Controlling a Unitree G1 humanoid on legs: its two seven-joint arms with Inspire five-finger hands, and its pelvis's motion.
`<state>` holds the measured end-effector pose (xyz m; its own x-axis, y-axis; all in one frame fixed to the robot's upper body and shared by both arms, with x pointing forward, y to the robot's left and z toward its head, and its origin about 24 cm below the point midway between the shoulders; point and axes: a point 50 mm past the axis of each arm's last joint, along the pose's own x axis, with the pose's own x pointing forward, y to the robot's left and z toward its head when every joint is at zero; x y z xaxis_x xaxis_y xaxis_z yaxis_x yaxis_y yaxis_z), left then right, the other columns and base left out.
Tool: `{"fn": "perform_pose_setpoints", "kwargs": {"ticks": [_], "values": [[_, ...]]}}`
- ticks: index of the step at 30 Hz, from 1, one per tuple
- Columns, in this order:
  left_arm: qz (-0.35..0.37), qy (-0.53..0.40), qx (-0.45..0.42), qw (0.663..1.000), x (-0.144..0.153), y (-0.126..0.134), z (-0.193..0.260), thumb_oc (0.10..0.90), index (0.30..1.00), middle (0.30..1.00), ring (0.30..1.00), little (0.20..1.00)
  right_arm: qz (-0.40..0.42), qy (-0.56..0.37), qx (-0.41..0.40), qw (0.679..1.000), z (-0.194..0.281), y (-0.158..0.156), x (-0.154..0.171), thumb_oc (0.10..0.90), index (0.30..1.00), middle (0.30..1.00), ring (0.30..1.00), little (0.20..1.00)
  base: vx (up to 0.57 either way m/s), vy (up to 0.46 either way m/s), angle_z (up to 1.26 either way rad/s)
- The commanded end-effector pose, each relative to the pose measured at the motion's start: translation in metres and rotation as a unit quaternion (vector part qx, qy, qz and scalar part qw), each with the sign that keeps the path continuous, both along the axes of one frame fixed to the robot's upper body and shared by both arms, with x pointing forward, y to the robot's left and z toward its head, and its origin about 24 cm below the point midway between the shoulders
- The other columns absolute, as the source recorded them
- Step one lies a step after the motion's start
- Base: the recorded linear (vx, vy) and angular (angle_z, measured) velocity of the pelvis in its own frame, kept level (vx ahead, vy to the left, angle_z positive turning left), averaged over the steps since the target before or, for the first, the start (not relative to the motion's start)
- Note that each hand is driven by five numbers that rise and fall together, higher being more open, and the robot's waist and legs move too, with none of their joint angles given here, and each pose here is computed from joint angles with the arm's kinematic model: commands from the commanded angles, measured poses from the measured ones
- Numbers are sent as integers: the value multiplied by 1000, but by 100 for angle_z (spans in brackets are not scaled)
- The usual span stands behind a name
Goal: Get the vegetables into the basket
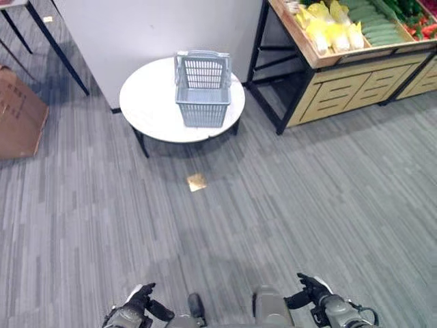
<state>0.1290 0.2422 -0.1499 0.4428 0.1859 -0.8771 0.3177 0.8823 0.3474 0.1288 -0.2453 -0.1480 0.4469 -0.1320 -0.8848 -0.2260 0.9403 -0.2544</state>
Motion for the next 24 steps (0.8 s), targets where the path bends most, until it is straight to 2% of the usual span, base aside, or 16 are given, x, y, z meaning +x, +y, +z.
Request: {"fn": "perform_pose_setpoints", "kwargs": {"ticks": [1, 6, 12, 18, 23, 24], "values": [[-2, -3, 7, 1000, -1, 6, 1, 900, 1000, 1000, 1000, 1000, 16, -20, -7, 1000, 6, -4, 12, 900, 1000, 1000, 1000, 1000, 362, -97, 47], [-5, 11, 0, 1000, -9, 2, -2, 900, 1000, 1000, 1000, 1000, 22, -8, -3, 1000, 4, -6, 3, 900, 1000, 1000, 1000, 1000, 220, -149, 49], [-11, 17, -9, 1000, -11, -6, -5, 900, 1000, 1000, 1000, 1000, 48, -23, -14, 998, 11, -13, 15, 900, 1000, 1000, 1000, 1000, 139, -244, 18], [-24, 13, -10, 1000, -7, -12, -5, 900, 1000, 1000, 1000, 1000, 38, -27, -38, 998, 17, -30, 16, 900, 1000, 1000, 1000, 1000, 102, -200, 20], [-13, 12, -7, 1000, -6, -11, -5, 900, 1000, 1000, 1000, 1000, -4, 1, -67, 998, 17, -52, -3, 900, 1000, 1000, 1000, 1000, 148, -82, 20], [-37, 31, 10, 999, -12, -8, -6, 900, 1000, 1000, 1000, 1000, -5, 8, -75, 997, 18, -56, -6, 900, 1000, 1000, 1000, 1000, 266, 54, 21]]}}
